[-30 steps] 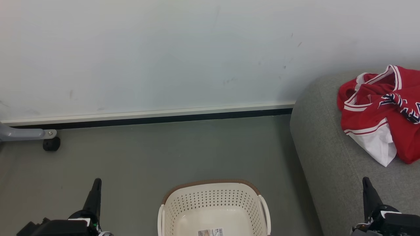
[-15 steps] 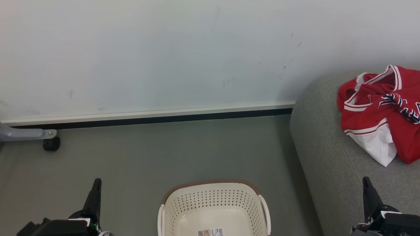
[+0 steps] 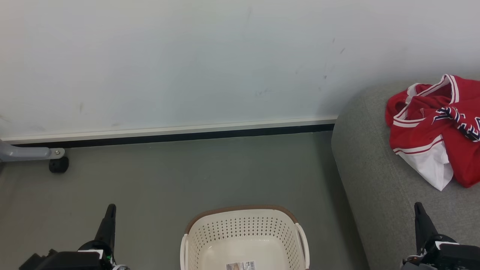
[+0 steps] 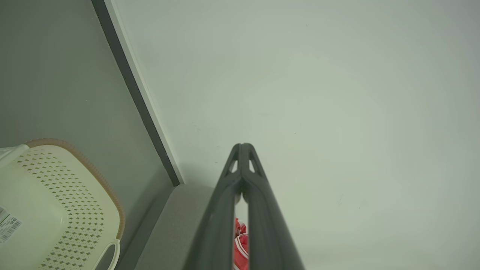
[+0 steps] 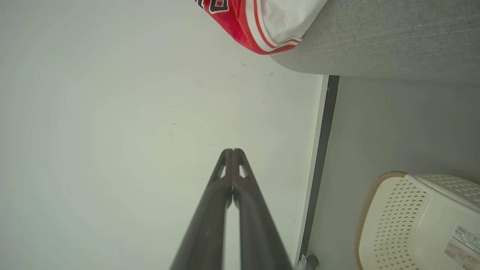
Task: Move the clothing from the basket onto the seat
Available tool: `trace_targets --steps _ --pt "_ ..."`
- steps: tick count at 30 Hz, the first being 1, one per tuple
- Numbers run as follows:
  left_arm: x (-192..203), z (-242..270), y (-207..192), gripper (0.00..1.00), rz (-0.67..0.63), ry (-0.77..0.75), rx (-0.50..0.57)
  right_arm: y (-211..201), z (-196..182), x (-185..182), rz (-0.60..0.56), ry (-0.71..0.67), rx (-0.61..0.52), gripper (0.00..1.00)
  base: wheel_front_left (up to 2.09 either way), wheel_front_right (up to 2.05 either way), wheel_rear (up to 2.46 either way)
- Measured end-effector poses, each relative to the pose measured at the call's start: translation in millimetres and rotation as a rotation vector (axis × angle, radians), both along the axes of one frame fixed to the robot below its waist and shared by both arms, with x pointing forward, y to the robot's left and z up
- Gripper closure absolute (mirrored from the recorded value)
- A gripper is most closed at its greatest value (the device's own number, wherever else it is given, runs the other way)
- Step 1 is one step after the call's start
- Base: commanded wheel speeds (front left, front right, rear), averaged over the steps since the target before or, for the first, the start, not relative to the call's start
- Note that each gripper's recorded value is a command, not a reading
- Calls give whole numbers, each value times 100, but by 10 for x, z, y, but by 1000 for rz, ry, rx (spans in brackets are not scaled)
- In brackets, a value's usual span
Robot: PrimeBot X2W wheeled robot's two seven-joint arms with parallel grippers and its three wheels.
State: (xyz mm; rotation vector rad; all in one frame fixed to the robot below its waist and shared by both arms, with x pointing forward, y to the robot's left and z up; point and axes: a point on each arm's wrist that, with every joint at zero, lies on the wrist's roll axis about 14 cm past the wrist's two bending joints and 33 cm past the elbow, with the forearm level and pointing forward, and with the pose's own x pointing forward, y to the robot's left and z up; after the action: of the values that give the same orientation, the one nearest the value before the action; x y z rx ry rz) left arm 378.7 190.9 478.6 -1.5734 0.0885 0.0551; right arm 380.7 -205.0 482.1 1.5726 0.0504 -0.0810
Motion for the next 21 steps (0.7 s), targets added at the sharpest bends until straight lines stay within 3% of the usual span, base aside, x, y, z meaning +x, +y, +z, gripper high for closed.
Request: trace_targets --steps 21 --pt "0 1 0 100 0 0 0 0 0 0 0 0 1 100 0 0 0"
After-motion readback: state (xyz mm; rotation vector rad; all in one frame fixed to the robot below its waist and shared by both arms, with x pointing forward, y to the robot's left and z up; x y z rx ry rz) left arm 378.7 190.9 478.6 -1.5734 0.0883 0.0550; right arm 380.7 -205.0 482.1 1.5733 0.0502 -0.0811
